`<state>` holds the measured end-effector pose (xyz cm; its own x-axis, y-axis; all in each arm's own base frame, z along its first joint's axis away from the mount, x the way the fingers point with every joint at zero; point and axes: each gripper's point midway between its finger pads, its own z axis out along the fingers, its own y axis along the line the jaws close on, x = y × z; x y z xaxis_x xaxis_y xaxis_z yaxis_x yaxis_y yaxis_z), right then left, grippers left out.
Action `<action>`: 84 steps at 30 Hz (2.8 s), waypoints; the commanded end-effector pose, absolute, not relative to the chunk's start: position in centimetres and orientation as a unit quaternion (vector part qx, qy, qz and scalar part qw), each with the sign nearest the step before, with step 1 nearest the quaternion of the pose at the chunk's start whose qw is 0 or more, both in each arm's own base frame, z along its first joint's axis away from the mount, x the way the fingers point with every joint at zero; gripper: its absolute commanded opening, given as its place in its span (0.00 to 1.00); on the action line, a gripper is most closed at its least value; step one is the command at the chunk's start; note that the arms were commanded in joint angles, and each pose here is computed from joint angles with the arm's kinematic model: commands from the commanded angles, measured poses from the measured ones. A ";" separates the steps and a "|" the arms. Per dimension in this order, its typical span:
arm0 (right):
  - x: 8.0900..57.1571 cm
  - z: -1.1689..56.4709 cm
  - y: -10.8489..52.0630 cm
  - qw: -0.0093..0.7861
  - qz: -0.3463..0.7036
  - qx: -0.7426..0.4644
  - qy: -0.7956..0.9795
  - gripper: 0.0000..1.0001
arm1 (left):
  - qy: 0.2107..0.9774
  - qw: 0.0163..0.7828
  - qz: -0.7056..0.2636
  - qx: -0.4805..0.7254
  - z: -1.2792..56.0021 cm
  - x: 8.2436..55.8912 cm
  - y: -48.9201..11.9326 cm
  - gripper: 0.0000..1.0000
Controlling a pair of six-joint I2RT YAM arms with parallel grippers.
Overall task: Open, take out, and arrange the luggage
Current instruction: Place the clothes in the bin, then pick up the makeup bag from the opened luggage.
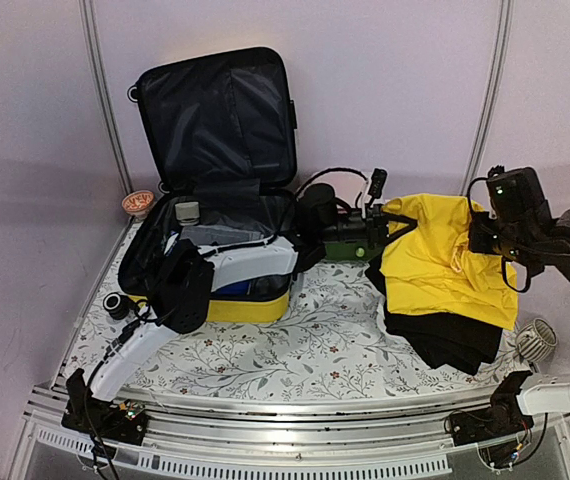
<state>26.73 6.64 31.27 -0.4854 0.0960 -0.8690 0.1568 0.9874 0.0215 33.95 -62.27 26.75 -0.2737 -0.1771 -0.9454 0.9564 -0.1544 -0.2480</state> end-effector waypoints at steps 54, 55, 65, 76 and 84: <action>38.1 25.7 6.7 0.394 0.537 0.116 0.737 0.01 | 0.761 0.564 -0.293 0.134 34.2 38.9 -30.0 0.98; 38.2 26.7 6.7 0.406 0.522 0.104 0.743 0.02 | 0.766 0.567 -0.274 0.127 34.0 38.9 -28.8 0.98; 36.3 31.8 12.8 0.445 0.405 -0.037 0.798 0.04 | 0.865 0.483 -0.134 0.013 26.6 40.1 -17.8 0.87; 33.0 33.5 20.8 0.405 0.450 -0.161 0.779 0.11 | 0.923 0.328 -0.200 0.024 16.9 41.5 -14.7 0.75; 33.2 32.9 21.6 0.397 0.461 -0.170 0.775 0.11 | 0.935 0.235 -0.262 0.034 11.8 41.3 -16.1 0.85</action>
